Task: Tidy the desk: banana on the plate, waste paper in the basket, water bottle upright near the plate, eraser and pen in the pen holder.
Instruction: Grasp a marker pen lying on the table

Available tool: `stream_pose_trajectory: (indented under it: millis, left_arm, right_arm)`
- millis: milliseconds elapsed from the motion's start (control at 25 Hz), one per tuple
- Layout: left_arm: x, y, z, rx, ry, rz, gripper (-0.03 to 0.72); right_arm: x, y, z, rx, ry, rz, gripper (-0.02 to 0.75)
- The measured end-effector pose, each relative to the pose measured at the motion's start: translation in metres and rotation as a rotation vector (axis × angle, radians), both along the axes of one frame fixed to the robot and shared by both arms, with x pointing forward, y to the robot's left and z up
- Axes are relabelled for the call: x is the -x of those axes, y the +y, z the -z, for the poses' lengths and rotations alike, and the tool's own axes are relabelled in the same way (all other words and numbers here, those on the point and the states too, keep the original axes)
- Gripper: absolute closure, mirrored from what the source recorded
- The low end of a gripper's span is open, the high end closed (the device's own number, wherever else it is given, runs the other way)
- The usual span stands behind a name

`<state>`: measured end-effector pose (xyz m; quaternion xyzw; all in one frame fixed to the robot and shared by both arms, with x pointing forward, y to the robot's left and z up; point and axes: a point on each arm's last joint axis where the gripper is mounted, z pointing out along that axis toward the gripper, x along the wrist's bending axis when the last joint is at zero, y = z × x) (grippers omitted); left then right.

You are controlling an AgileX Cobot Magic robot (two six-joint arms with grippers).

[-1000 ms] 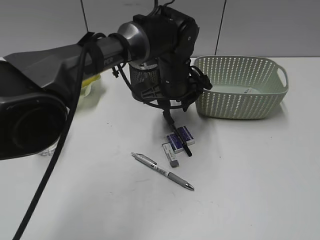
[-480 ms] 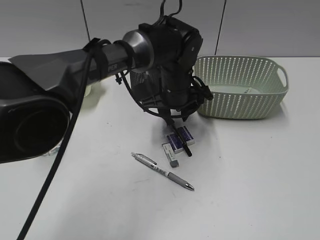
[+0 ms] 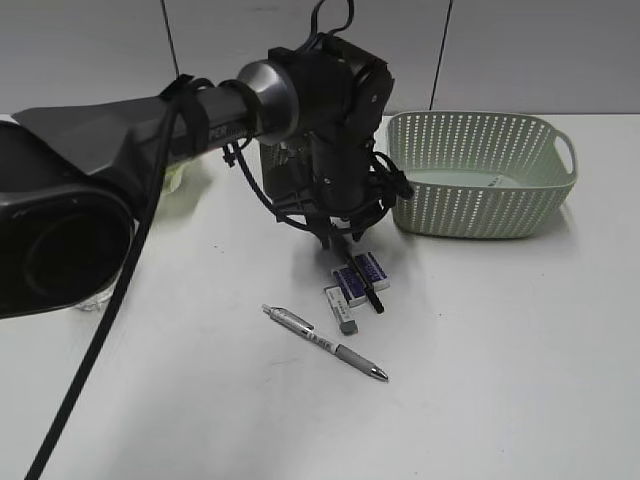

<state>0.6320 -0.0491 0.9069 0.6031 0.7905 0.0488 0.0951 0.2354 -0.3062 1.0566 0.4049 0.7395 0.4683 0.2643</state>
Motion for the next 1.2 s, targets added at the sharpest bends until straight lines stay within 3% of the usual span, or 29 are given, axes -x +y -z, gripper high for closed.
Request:
stream_pose_trajectory:
  millis: [960,1200]
  left_arm:
    - [-0.003,0.003,0.013,-0.023,0.008,-0.003,0.436]
    - [-0.002,0.004,0.013,-0.033,0.016,-0.005,0.582]
  right_arm:
    - [0.000,0.000,0.000,0.000,0.000,0.000,0.461]
    - [0.000,0.000,0.000,0.000,0.000,0.000,0.461]
